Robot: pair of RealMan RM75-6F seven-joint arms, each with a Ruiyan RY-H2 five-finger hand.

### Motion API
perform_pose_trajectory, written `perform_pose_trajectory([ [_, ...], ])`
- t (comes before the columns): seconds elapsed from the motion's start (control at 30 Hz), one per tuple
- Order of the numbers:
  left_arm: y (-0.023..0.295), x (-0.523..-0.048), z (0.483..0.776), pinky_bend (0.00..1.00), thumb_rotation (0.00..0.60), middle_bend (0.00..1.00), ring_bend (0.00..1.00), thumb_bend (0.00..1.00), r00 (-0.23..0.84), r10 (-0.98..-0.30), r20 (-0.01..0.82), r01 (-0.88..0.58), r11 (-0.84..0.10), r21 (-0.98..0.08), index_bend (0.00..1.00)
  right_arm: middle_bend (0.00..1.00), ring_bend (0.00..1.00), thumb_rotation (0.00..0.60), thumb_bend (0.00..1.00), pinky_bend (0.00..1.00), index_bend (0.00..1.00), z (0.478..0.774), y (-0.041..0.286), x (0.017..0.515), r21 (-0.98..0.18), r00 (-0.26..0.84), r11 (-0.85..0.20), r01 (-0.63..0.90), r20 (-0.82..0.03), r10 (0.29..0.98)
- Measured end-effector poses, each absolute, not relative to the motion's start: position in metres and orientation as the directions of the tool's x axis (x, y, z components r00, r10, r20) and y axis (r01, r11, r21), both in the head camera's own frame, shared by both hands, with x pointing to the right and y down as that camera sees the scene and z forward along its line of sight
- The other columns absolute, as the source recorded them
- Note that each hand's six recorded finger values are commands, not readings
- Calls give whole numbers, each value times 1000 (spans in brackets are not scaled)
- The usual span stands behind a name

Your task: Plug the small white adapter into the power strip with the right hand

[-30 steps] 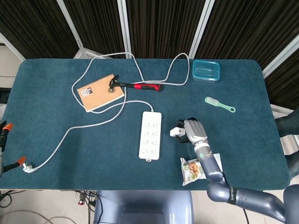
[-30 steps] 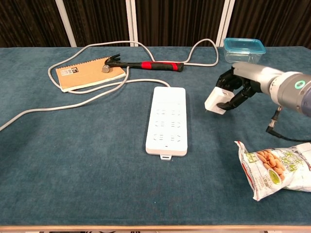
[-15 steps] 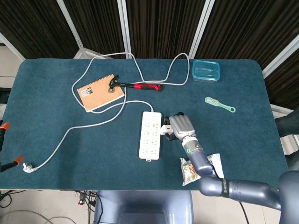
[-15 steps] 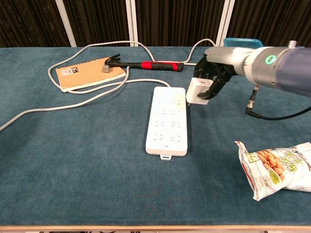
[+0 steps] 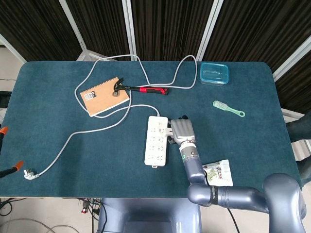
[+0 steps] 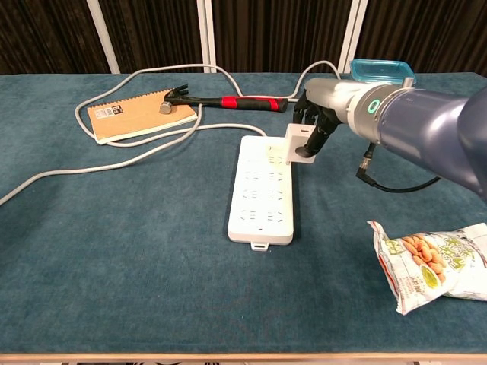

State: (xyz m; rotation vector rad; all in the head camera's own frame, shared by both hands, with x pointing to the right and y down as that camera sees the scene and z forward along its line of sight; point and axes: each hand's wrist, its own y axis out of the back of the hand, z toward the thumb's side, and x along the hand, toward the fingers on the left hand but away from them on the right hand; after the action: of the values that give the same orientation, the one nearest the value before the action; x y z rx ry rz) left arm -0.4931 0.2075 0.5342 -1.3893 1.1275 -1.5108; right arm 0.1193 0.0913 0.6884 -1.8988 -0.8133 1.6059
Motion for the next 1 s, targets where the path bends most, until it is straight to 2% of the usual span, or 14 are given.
perform_pose_trajectory([
  [0.47,207,-494,535,0,600,0,0,71,-100,-945,311,-29,-310,-950,92,531,345,600,562,169,613,693,109,106,-689,106,-716,108,-708,698],
  [1.0,205,-497,534,0,600,0,0,70,-107,-945,309,-35,-307,-951,92,532,345,600,562,169,613,693,107,92,-716,108,-691,98,-683,723],
])
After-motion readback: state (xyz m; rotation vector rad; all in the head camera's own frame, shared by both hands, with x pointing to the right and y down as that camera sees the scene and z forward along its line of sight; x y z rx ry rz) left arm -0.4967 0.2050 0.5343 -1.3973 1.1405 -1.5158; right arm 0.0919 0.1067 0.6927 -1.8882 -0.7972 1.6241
